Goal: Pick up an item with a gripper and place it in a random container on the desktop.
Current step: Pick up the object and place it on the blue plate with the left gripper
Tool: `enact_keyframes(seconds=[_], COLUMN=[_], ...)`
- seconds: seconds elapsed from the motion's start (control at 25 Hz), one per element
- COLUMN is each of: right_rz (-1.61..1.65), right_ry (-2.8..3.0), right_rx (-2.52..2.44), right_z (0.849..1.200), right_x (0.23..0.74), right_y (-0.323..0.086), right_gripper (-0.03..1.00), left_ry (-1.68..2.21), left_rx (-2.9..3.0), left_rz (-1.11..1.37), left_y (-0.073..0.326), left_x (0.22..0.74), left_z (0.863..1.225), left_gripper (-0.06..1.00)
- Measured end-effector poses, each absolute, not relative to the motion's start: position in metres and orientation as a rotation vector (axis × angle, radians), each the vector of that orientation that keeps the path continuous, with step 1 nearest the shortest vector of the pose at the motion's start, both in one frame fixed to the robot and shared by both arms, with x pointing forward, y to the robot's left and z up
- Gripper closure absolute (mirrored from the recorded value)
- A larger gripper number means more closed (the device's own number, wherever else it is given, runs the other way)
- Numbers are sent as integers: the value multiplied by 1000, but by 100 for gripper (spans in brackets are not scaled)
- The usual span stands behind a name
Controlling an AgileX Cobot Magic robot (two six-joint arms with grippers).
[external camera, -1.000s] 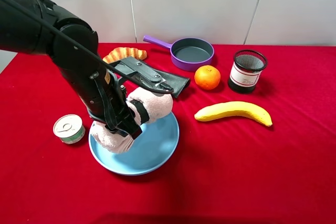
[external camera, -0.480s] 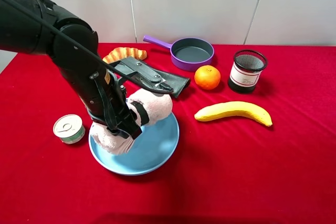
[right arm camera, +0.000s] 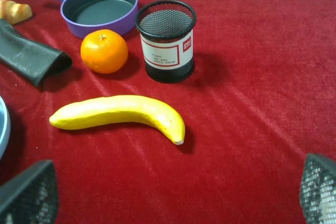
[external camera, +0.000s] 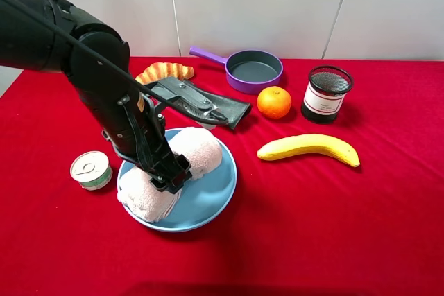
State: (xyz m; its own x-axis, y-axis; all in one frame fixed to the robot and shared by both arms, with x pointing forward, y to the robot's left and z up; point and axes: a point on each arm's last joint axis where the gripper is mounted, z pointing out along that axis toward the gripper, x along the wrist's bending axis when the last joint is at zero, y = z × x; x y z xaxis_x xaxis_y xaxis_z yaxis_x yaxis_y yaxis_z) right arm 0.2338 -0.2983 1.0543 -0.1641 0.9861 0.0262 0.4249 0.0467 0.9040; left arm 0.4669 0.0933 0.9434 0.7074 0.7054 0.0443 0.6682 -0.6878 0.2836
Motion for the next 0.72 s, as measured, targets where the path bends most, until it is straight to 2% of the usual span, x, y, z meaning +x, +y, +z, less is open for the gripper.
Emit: enact_keyframes(seconds=[0.52, 0.72], right_rz=[1083, 1083], right_ry=[1667, 1667], right_rx=[1437, 1437], right_z=[1054, 1054], right_x=[234, 234], right_y=[-298, -298], right_gripper=[28, 28], left_ry=[1109, 1113], left_rx=[2670, 2679], left_rz=[214, 208], left_y=[94, 94], left_x=[466, 466], left_z=[943, 943], left_gripper=[-1, -4])
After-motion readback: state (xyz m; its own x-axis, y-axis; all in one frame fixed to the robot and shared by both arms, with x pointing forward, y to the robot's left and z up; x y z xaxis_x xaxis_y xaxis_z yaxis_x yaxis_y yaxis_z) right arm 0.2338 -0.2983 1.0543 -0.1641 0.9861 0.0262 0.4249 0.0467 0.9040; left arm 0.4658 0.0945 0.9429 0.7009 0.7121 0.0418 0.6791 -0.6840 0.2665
